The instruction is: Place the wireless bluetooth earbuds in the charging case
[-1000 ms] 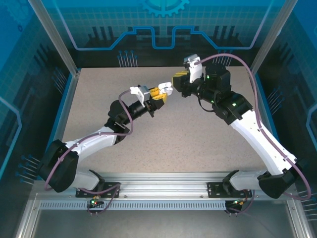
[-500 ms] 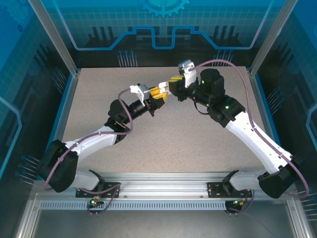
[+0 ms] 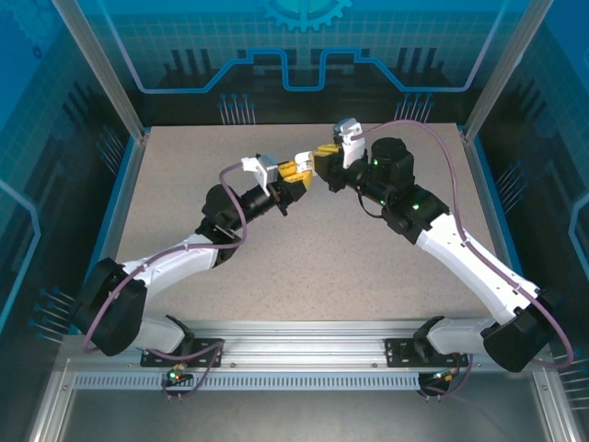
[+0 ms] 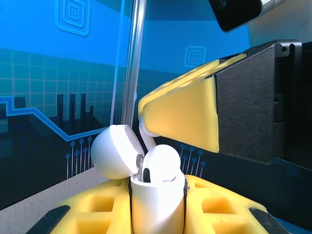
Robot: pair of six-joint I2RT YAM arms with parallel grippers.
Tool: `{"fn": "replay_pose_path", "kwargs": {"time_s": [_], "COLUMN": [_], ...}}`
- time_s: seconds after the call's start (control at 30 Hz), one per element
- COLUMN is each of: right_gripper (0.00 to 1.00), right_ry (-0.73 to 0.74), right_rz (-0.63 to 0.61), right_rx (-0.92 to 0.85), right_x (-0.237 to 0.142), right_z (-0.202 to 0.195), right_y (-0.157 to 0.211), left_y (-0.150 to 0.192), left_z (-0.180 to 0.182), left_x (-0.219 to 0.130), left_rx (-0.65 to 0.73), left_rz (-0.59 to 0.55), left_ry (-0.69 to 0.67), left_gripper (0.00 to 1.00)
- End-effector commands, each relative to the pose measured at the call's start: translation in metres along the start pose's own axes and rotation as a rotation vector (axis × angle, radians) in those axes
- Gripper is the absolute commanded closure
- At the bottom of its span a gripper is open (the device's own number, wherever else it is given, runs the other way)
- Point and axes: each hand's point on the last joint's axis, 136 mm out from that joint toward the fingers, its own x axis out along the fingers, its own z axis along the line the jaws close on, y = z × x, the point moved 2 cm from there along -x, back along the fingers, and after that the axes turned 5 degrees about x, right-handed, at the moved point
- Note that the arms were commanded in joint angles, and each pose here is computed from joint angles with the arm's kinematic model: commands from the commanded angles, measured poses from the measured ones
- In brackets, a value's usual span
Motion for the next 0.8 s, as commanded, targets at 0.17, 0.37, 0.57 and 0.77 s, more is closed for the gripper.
{"fn": "replay_pose_path", "kwargs": {"time_s": [0.17, 0.37, 0.57, 0.77], "right_gripper": [0.83, 0.83, 0.84, 0.84], "right_ry": [0.004, -0.002, -0.002, 0.004], "right_rz": [-0.069, -0.058, -0.038, -0.024], "right_rx": [0.015, 0.03, 0.045, 0.059], "right_x": [-0.003, -0.001, -0.001, -0.002], "right_z": [0.002, 0.0, -0.001, -0.003], "right_y": [-0.014, -0.01, -0.002, 0.005], "left_y": [-0.016, -0.016, -0.019, -0.02], "left_z": [-0.001, -0.001, 0.002, 0.003], "left_x": [0.008, 0.009, 0.009, 0.007], "left_rx": [-0.036, -0.039, -0.03, -0.019], "left_rz": [-0.05, -0.052, -0.064, -0.068], "left_ry": [0.006, 0.002, -0.019, -0.03], "left_gripper": [1.0, 1.0, 1.0, 1.0]}}
